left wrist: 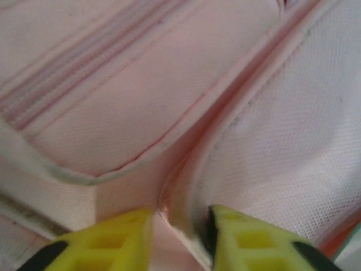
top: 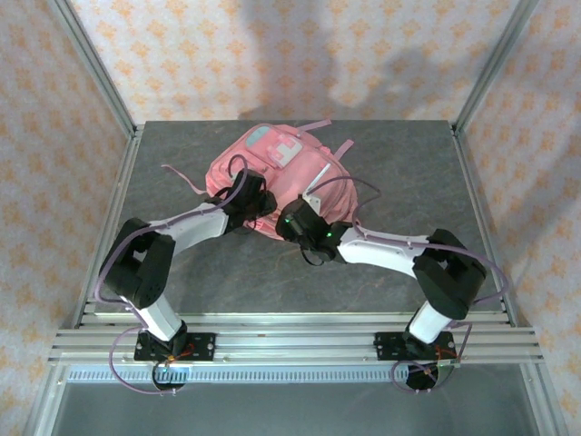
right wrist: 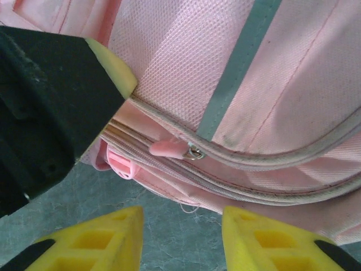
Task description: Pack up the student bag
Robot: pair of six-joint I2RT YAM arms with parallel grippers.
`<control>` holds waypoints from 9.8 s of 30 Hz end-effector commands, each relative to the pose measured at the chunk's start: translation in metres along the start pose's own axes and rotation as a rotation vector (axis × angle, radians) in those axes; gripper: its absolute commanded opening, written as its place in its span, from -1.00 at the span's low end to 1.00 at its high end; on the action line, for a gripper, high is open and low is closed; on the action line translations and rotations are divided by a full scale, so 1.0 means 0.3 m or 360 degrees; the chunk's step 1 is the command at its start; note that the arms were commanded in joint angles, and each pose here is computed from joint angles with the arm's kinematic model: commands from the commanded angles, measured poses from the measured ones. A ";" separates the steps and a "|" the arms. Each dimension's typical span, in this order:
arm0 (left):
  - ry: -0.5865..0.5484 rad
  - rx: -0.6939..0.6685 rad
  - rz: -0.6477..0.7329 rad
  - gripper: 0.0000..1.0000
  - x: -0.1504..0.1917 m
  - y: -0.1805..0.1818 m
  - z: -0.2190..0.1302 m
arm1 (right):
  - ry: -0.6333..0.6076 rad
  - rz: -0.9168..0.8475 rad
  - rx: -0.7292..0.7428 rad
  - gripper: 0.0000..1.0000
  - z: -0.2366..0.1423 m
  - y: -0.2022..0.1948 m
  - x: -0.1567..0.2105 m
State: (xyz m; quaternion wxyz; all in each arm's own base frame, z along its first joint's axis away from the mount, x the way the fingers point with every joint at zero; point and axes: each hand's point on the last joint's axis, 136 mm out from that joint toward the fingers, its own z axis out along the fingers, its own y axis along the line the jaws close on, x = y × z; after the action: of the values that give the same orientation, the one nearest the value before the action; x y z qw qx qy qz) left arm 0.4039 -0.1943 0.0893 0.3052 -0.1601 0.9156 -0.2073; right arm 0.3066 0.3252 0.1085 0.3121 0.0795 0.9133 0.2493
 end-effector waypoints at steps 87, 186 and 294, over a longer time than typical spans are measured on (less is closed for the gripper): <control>-0.0098 0.0275 -0.0237 0.12 -0.071 -0.013 -0.097 | 0.0416 -0.0047 0.0085 -1.00 0.134 -0.042 -0.022; -0.0133 0.0242 -0.0237 -1.00 -0.069 0.004 -0.053 | 0.0031 -0.0378 0.0350 -1.00 -0.084 -0.315 -0.148; -0.0145 0.0136 -0.0276 -1.00 -0.010 0.058 -0.077 | 0.0014 -0.0190 0.0304 -1.00 -0.042 -0.430 -0.117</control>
State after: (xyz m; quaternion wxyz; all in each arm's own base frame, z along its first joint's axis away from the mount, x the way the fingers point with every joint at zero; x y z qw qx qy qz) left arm 0.3828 -0.1990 0.0923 0.2982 -0.2331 0.8765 -0.2974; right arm 0.3189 0.2557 0.0824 0.2992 0.0023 0.9253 0.2328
